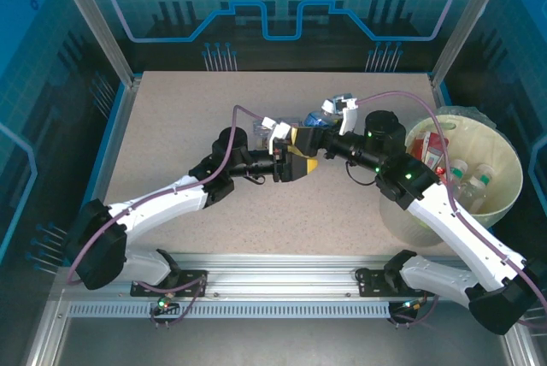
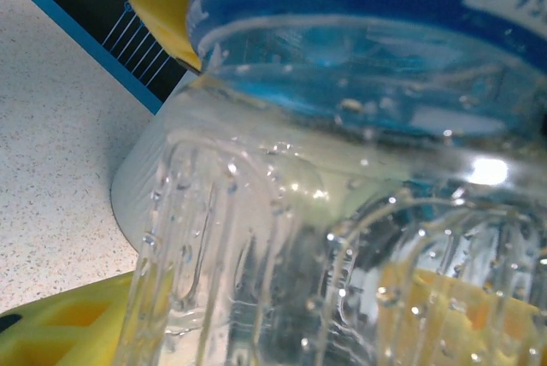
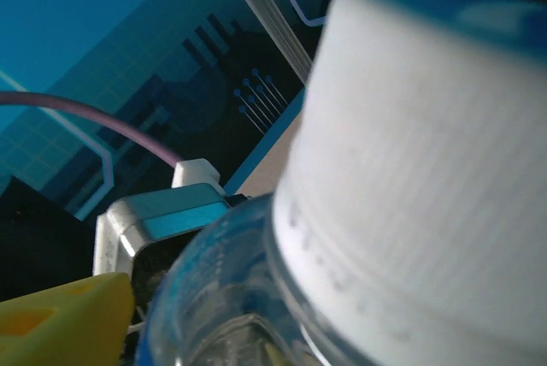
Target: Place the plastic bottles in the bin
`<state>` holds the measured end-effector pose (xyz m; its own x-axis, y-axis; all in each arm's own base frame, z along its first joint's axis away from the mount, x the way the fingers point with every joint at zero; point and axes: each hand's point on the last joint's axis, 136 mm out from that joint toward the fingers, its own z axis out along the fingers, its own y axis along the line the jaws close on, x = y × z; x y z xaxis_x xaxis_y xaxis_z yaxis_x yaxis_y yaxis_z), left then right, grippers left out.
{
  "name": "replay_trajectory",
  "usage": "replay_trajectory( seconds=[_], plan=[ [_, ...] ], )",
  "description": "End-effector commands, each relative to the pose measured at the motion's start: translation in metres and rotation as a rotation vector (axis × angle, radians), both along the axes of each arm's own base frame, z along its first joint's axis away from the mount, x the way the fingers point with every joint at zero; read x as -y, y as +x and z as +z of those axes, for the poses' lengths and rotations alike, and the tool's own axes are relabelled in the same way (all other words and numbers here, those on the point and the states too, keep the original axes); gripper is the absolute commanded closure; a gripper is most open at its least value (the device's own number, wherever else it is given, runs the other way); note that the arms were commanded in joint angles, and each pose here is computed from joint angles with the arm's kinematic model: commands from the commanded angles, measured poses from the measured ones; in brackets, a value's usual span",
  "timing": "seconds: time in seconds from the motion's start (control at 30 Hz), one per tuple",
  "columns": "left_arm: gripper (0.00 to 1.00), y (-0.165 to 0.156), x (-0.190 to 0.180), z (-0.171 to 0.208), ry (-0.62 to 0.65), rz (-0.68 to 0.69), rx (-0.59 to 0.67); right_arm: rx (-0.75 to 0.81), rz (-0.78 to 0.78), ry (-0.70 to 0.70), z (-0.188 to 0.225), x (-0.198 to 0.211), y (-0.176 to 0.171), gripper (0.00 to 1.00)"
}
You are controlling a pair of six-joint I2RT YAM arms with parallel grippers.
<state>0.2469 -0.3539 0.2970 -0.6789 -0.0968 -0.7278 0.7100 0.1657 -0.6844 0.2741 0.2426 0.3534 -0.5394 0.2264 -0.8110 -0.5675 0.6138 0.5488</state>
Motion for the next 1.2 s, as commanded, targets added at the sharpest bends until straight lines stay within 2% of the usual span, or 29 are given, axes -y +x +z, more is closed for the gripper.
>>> replay_trajectory(
  seconds=[0.0, 0.3, 0.43, 0.5, 0.57, 0.63, 0.73, 0.77, 1.17],
  plan=[
    [0.57, -0.003, 0.002, 0.012, -0.035, -0.023, 0.033, 0.034, 0.026, 0.024, 0.011, -0.002, -0.005, 0.19],
    [0.57, 0.0, 0.004, 0.007, -0.024, -0.018, 0.022, 0.013, -0.01, -0.051, 0.003, 0.006, -0.005, 0.42],
    [0.55, 0.005, 0.006, 0.001, -0.01, -0.014, 0.002, 0.012, -0.027, -0.073, 0.001, 0.01, -0.003, 0.49],
    [0.47, 0.01, 0.006, -0.003, 0.003, 0.004, -0.023, 0.012, -0.037, -0.09, 0.0, 0.012, -0.003, 0.52],
    [0.33, 0.016, 0.003, -0.007, 0.014, 0.027, -0.048, 0.009, -0.065, -0.117, -0.001, 0.018, -0.001, 0.55],
    [0.24, 0.021, 0.0, -0.011, 0.022, 0.045, -0.074, 0.007, -0.1, -0.15, -0.001, 0.026, -0.001, 0.57],
    [0.03, 0.032, -0.009, -0.017, 0.031, 0.1, -0.106, 0.01, -0.181, -0.216, 0.001, 0.045, 0.0, 0.58],
    [0.01, 0.034, -0.012, -0.018, 0.03, 0.119, -0.11, 0.003, -0.207, -0.248, -0.001, 0.053, -0.001, 0.59],
    [0.01, 0.061, -0.05, -0.032, 0.051, 0.326, -0.133, 0.045, -0.52, -0.474, 0.023, 0.145, -0.026, 0.6]
  ],
)
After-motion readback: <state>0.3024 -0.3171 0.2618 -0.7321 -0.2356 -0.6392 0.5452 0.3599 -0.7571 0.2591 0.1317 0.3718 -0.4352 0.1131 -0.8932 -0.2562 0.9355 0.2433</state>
